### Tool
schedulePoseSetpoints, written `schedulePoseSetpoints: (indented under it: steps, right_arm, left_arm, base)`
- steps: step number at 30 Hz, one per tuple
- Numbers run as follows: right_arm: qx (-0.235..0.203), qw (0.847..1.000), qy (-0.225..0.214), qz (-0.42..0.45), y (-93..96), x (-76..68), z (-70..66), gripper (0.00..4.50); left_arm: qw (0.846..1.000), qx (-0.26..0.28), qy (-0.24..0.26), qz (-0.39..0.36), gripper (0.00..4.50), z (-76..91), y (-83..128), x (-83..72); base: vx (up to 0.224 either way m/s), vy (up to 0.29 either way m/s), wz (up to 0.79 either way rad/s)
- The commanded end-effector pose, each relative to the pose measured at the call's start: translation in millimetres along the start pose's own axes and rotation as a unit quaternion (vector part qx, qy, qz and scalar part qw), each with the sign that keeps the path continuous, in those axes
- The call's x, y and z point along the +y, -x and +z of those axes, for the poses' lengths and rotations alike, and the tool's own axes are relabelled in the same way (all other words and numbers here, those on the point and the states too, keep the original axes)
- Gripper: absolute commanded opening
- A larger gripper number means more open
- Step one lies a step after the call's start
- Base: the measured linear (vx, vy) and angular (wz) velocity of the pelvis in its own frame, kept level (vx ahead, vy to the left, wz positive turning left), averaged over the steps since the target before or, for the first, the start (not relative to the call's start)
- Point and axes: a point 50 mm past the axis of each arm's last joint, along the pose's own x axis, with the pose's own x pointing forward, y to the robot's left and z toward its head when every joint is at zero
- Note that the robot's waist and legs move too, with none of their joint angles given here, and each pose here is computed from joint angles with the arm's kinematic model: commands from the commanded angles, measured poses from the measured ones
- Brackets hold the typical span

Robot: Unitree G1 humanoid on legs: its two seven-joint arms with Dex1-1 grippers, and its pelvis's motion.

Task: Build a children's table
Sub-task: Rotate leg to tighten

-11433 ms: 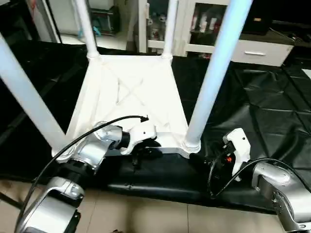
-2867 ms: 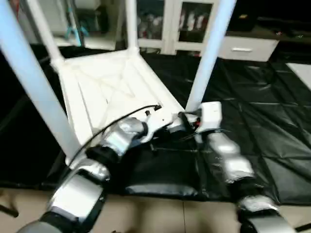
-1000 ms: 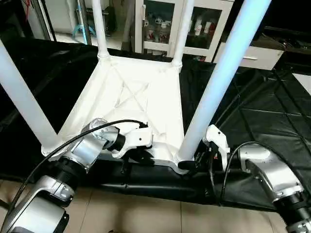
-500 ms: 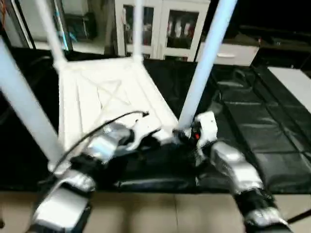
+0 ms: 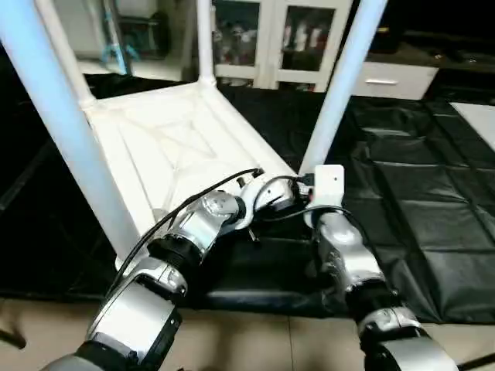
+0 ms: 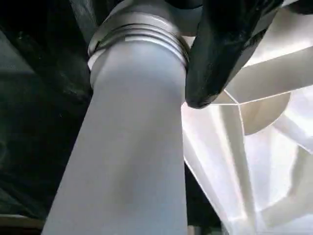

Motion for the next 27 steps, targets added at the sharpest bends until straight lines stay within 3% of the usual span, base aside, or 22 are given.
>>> schedulePoseSetpoints:
  steps: [1, 6, 7, 9, 11, 12, 13, 14, 16, 19, 21, 23, 27]
  right_arm:
    - [-0.058, 0.998, 0.01, 0.022, 1.3, -2.7, 22.6, 3.36]
    - [-0.042, 0.996, 0.026, 0.079, 8.1, -19.9, 24.8, 3.69]
    - [-0.028, 0.989, 0.055, 0.137, 13.3, -29.6, 28.7, 3.82]
    - [-0.008, 0.975, 0.079, 0.207, 20.5, -34.0, 30.2, 3.9]
    - [0.007, 0.96, 0.091, 0.264, 27.1, -35.3, 29.4, 4.2]
    - [0.007, 0.96, 0.091, 0.266, 27.3, -35.4, 29.4, 4.26]
    - [0.024, 0.94, 0.106, 0.324, 34.7, -36.4, 27.0, 4.29]
    - [0.026, 0.938, 0.108, 0.329, 35.3, -36.4, 26.7, 4.37]
    - [0.056, 0.908, 0.127, 0.395, 43.8, -37.7, 22.7, 4.44]
    - [0.078, 0.892, 0.143, 0.422, 47.4, -39.1, 20.2, 4.44]
    - [0.097, 0.872, 0.156, 0.453, 53.1, -36.9, 14.9, 4.44]
    - [0.105, 0.863, 0.16, 0.468, 55.9, -34.4, 11.7, 4.44]
    - [0.106, 0.862, 0.154, 0.47, 55.1, -31.3, 10.4, 4.44]
  left_arm:
    - [1.0, -0.002, 0.015, -0.009, 0.0, -21.8, 5, -5.5]
    - [0.997, 0.011, 0.008, -0.073, 0.0, -36.2, 19, -9.8]
    - [0.992, 0.019, -0.008, -0.127, 0.0, -42.8, 28, -13.2]
    - [0.984, 0.017, -0.027, -0.173, 0.0, -44.8, 35, -16.1]
    - [0.977, 0.013, -0.043, -0.209, 0.0, -45.3, 40, -18.7]
    - [0.977, 0.013, -0.043, -0.211, 0.0, -45.4, 40, -18.8]
    - [0.967, 0.018, -0.05, -0.251, 0.0, -48.0, 47, -22.3]
    - [0.966, 0.019, -0.05, -0.254, 0.0, -48.3, 47, -22.6]
    - [0.952, 0.034, -0.053, -0.299, 0.0, -51.5, 54, -26.5]
    - [0.943, 0.042, -0.052, -0.325, 0.0, -51.8, 58, -29.9]
    - [0.934, 0.048, -0.05, -0.35, 0.0, -50.5, 58, -34.4]
    - [0.928, 0.052, -0.055, -0.366, 0.0, -49.0, 58, -37.4]
    - [0.926, 0.05, -0.058, -0.371, 0.0, -46.5, 58, -39.2]
  base:
    - [0.0, 0.0, 0.0]
    - [0.0, 0.0, 0.0]
    - [0.0, 0.0, 0.0]
    - [0.0, 0.0, 0.0]
    - [0.0, 0.0, 0.0]
    - [0.0, 0.0, 0.0]
    - [0.0, 0.0, 0.0]
    - [0.0, 0.0, 0.0]
    - [0.0, 0.0, 0.0]
    - [0.0, 0.0, 0.0]
    - [0.0, 0.0, 0.0]
    - [0.0, 0.0, 0.0]
    - [0.0, 0.0, 0.0]
